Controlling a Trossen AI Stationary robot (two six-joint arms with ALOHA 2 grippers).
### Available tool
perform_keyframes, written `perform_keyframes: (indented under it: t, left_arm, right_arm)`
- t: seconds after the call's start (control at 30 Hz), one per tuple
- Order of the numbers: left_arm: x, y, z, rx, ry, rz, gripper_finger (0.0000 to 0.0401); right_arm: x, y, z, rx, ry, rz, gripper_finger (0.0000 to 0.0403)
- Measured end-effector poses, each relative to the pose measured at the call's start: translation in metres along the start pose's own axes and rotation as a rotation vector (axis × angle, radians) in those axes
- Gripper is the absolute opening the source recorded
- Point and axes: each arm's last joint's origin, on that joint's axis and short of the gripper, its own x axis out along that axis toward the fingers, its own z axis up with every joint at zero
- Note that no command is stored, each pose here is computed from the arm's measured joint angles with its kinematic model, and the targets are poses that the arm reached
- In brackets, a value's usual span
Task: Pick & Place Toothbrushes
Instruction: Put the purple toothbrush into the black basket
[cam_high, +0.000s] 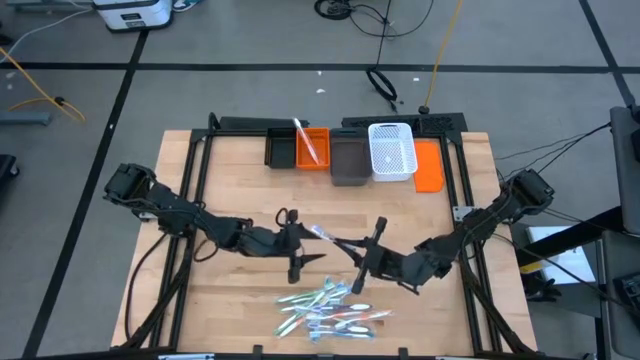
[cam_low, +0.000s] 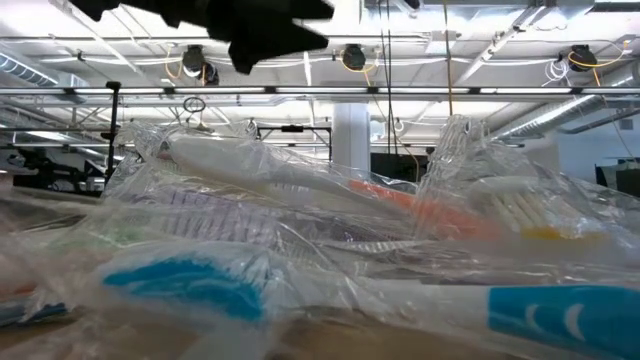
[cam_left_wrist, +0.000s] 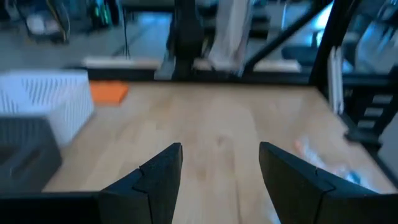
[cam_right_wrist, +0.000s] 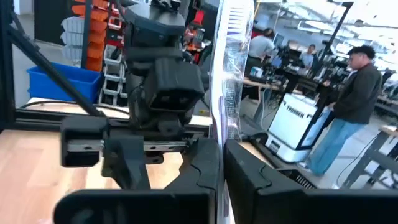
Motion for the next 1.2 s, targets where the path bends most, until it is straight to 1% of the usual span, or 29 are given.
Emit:
perform_keyframes:
  t: [0.27,0.37,0.53,0.63,0.8,0.9,1.07,1.2]
  left_arm:
    - [-0.003,-0.002,0.02,0.044,-0.189,-0.011,0.0214]
    - [-0.006,-0.002,0.028,0.052,-0.254,-0.039,0.0214]
    - [-0.014,-0.002,0.041,0.067,-0.323,-0.068,0.0214]
    - [-0.016,0.001,0.043,0.067,-0.331,-0.062,0.0214]
    - [-0.018,0.007,0.052,0.048,-0.401,-0.058,0.0214]
    - [-0.017,0.01,0.054,0.042,-0.428,-0.056,0.0214]
    - [-0.015,0.017,0.056,0.008,-0.441,-0.131,0.0213]
    - [-0.014,0.022,0.057,-0.016,-0.445,-0.149,0.0206]
  right_arm:
    - [0.0,0.0,0.001,-0.008,-0.008,0.001,0.0004]
    - [0.0,0.0,0.001,-0.012,-0.006,0.002,0.0004]
    - [0.0,0.0,0.0,-0.014,-0.001,0.003,0.0004]
    - [0.0,0.0,0.0,-0.012,-0.002,0.003,0.0004]
    - [0.0,0.0,0.0,-0.01,-0.003,0.008,0.0004]
    - [0.0,0.001,0.0,-0.008,-0.01,0.038,0.0004]
    - [0.001,0.001,-0.001,-0.006,-0.005,0.05,0.0004]
    - [0.002,0.0,-0.002,0.002,0.002,0.047,0.0004]
